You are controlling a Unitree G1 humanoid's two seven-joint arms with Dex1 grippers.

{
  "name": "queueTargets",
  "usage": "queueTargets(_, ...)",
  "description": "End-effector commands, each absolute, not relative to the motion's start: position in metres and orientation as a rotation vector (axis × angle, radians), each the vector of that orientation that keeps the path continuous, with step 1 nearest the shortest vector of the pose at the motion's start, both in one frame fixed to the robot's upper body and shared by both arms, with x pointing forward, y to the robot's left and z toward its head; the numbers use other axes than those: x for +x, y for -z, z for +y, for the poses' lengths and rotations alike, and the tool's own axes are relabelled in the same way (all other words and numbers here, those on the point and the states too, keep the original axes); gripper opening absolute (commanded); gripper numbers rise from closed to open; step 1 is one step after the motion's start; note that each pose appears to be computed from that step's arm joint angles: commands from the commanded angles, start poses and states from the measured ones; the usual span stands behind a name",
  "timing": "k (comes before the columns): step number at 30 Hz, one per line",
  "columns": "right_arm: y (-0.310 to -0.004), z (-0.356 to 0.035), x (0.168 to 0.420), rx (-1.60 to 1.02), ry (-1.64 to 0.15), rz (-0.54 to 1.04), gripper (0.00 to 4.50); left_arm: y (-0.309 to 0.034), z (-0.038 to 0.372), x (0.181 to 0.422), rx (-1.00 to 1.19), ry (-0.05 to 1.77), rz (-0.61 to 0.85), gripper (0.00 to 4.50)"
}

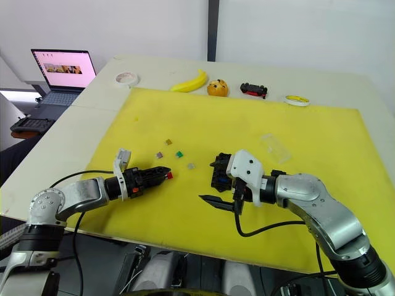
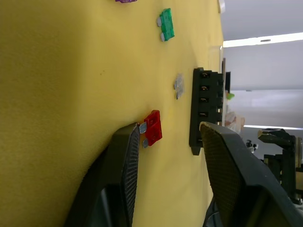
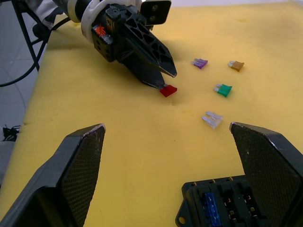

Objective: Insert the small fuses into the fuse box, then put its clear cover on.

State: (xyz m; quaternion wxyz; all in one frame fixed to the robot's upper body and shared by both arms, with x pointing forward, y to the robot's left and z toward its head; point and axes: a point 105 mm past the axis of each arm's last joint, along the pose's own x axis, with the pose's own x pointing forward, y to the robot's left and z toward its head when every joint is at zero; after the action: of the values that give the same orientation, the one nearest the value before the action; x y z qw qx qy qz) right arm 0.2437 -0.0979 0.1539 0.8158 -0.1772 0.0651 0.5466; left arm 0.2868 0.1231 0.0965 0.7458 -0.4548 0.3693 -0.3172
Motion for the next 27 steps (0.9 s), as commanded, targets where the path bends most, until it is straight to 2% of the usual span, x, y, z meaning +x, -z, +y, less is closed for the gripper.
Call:
queueTargets(1, -0.167, -0.098, 0.245, -0.387, -1.155, 0.083, 4.50, -0.088, 0.119, 0.282, -0.991, 0.692, 0.847, 2.06)
queueTargets(13, -0.168, -0.099, 0.246, -0.390, -1.151, 0.084, 4.50, -0.087, 0.118, 0.282, -0.992, 0.703, 0.844, 2.06)
queueTargets(16, -0.169, -0.099, 0.245, -0.390, -1.152, 0.084, 4.50, -0.086, 0.120, 0.281, -0.991, 0.702, 0.845, 1.18)
queueTargets(27, -0.169, -0.101, 0.246, -0.394, -1.151, 0.085, 4.50, -0.077, 0.125, 0.282, -0.985, 0.685, 0.861, 1.18)
